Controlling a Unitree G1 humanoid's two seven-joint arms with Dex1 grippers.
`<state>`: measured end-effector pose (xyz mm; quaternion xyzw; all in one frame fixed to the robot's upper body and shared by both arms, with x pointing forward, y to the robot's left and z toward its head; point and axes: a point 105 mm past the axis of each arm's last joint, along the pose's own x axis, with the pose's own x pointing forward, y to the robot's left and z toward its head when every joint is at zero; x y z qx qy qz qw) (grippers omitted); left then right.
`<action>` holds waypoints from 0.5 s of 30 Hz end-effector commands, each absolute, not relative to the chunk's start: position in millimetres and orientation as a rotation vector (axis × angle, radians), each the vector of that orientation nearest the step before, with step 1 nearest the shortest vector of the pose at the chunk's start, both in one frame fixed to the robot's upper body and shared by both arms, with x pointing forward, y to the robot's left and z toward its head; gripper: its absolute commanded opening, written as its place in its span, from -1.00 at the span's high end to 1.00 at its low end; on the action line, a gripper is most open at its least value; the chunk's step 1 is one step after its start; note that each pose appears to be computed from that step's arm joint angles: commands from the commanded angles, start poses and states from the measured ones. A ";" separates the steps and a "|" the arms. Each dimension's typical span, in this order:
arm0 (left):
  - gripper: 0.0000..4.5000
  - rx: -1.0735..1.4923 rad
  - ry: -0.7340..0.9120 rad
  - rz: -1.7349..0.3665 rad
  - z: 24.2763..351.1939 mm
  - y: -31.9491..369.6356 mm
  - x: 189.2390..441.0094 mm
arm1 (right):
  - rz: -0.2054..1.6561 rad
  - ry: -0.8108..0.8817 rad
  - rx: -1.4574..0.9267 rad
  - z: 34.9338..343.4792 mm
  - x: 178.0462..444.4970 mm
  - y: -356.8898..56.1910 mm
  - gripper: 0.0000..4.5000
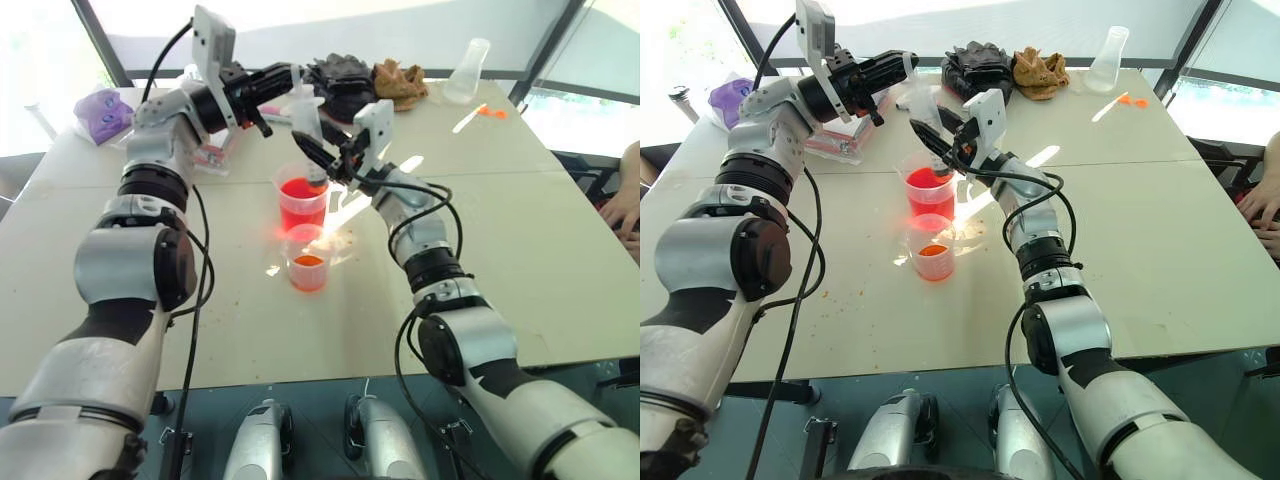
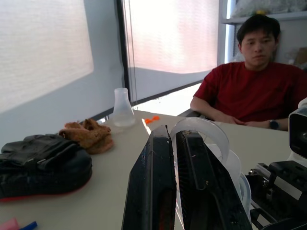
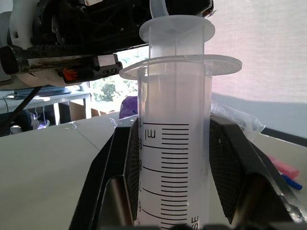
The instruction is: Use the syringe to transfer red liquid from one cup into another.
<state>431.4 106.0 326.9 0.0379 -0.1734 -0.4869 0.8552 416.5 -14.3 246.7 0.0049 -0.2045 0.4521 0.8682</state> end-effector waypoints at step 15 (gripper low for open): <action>0.35 0.282 -0.427 -1.083 350.3 100.9 417.1 | 1.063 -0.485 0.000 260.0 397.0 27.5 0.32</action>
